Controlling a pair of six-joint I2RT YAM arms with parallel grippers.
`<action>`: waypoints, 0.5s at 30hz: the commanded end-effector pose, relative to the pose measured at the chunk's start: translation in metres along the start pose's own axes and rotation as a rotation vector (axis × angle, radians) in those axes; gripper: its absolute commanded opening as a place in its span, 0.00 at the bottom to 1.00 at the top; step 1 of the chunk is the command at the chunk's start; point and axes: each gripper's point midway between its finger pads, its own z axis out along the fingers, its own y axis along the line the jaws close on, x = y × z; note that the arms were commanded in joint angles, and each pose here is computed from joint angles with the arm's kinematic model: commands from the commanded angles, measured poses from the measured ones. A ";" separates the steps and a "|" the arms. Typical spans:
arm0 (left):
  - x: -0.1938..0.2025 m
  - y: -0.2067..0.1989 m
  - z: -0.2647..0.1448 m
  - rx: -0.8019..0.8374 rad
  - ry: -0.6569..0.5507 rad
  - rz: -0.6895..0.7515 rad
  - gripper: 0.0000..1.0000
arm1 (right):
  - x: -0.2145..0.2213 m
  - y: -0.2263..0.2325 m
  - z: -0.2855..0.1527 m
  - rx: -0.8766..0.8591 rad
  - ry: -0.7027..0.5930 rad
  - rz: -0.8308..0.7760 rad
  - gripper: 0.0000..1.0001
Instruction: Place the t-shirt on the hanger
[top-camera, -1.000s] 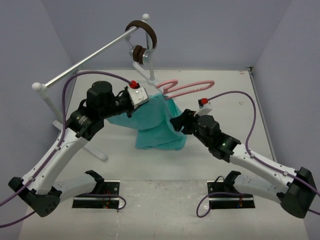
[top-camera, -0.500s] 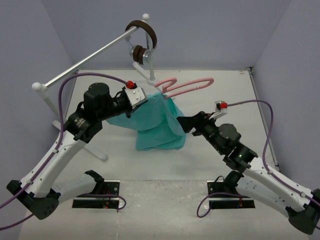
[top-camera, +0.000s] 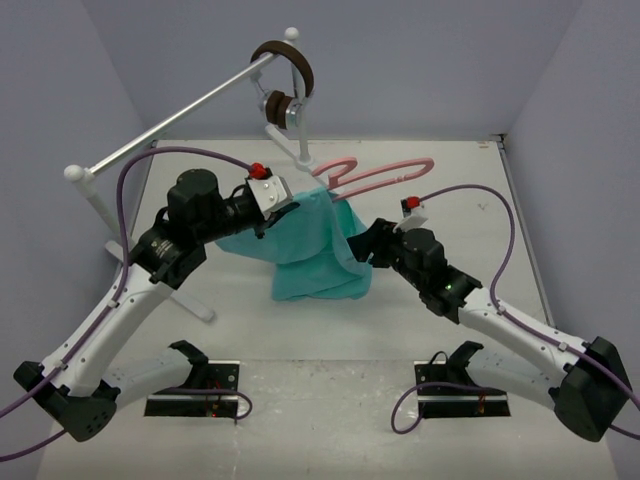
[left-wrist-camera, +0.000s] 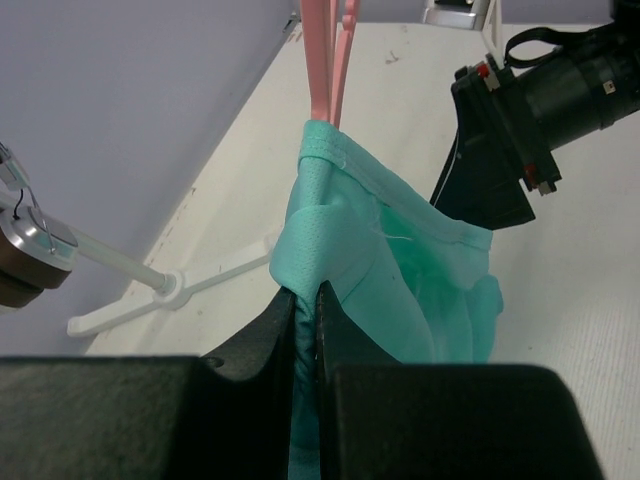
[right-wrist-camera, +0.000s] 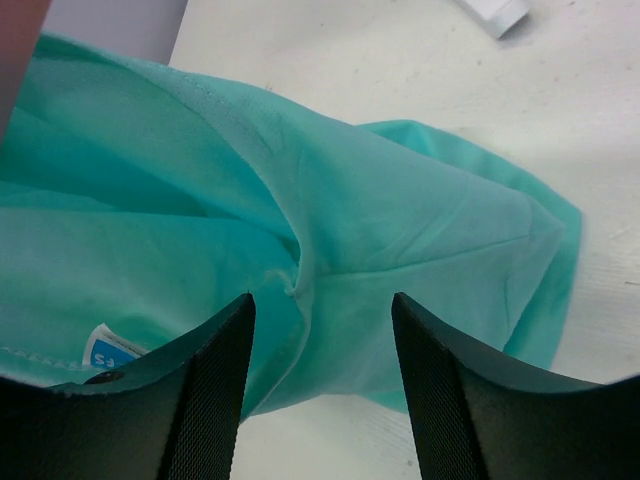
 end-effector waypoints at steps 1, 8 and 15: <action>-0.040 0.003 -0.005 -0.009 -0.152 0.018 0.00 | -0.008 0.034 0.006 -0.143 -0.009 0.037 0.54; -0.048 0.002 -0.011 -0.018 -0.184 0.018 0.00 | 0.013 0.020 0.017 -0.098 0.051 0.047 0.40; -0.049 0.006 -0.022 -0.068 -0.177 0.008 0.00 | 0.001 -0.034 0.006 0.112 -0.038 0.046 0.00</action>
